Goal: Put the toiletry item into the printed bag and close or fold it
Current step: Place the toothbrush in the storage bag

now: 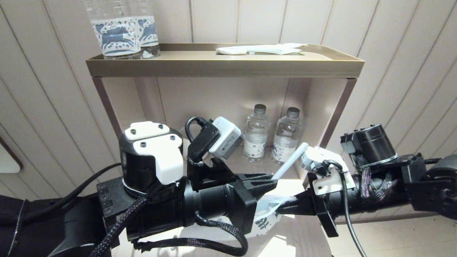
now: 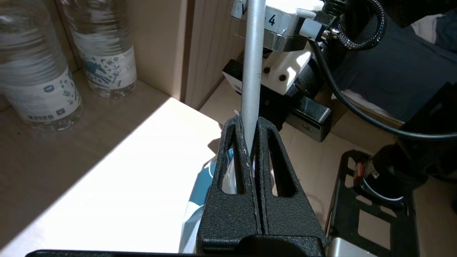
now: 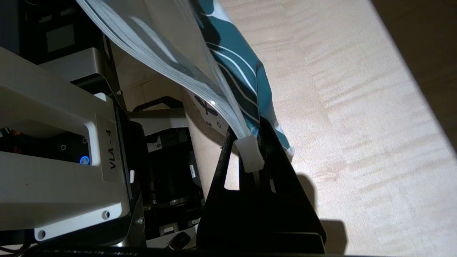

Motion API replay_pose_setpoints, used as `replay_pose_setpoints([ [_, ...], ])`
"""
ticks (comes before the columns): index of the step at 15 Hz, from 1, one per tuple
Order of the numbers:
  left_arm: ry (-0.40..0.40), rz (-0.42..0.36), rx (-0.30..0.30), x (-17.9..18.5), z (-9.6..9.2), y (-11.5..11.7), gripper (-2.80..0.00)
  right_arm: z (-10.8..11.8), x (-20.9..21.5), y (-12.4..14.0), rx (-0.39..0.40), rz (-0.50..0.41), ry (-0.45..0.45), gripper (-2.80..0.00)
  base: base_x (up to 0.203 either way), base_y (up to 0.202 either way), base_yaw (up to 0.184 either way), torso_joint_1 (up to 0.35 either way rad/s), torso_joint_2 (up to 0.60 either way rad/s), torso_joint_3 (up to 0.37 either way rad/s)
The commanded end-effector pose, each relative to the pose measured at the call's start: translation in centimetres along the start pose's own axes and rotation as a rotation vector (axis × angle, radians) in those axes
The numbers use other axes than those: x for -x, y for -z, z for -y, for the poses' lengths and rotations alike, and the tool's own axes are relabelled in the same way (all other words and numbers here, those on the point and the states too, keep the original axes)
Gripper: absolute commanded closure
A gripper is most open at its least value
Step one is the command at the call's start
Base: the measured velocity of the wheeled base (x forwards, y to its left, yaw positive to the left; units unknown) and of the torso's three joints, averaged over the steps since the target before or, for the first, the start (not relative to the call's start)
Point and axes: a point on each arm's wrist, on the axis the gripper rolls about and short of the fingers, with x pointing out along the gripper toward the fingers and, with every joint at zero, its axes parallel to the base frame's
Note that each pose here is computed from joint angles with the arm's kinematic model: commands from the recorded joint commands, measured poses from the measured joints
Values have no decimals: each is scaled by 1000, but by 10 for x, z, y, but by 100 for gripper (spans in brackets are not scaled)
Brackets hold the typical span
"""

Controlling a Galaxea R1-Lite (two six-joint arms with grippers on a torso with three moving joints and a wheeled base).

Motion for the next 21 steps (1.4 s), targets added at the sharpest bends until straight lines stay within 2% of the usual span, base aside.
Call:
replay_pose_setpoints([
  [1,-1,15,-16,10,3,-3,0,0,-1,0,3,1,-6,0,0,0,0,0,0,0],
  [5,-4,-7,-46,14,3,4,0,0,-1,1,2,0,-7,0,0,0,0,0,0,0],
  [12,0,-63,-200,18,3,19,0,0,-1,0,4,2,-6,0,0,0,0,0,0,0],
  [15,-5,-62,-205,18,3,18,0,0,-1,0,3,0,-5,0,0,0,0,0,0,0],
  [17,-36,-56,-214,18,2,17,0,0,-1,1,1,-2,-6,0,0,0,0,0,0,0],
  [19,-53,-52,-251,18,1,15,0,1,-1,0,3,-1,-5,0,0,0,0,0,0,0],
  [21,-54,-54,-263,18,2,14,0,0,-1,0,4,0,-7,0,0,0,0,0,0,0],
])
